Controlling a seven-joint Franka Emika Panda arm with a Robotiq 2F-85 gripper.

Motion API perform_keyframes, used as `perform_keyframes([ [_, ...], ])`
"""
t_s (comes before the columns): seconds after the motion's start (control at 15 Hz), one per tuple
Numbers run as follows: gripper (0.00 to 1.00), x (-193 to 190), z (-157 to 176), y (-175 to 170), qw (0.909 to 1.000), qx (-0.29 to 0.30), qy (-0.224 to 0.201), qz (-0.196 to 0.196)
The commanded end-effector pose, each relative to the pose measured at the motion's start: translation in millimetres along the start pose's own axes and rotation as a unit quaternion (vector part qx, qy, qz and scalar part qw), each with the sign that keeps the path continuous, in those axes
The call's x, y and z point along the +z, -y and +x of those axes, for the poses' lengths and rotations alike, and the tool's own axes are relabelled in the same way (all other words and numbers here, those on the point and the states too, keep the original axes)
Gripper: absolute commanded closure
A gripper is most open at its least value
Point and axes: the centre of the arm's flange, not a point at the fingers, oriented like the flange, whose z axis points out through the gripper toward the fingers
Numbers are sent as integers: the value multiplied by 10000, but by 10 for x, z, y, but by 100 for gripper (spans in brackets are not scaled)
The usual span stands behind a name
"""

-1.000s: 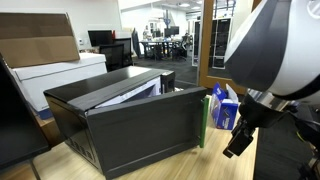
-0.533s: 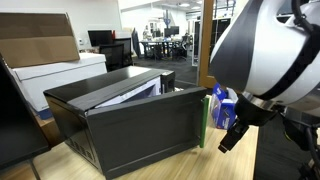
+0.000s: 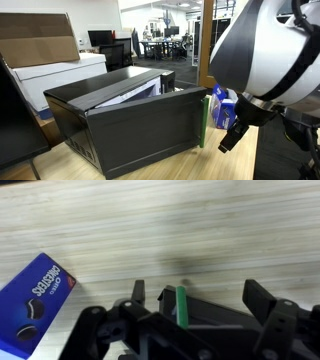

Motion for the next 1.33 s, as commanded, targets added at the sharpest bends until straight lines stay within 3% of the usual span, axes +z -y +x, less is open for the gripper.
perform_keyframes([
  [0.0,0,-198,94,19,9990,-198,192,-364],
  [0.53,0,-287,230,-17,9921,-1012,677,-290],
  [0.8,0,-307,411,-72,9952,-784,548,-198],
  [1.27,0,-270,607,-518,9926,-703,790,-604],
])
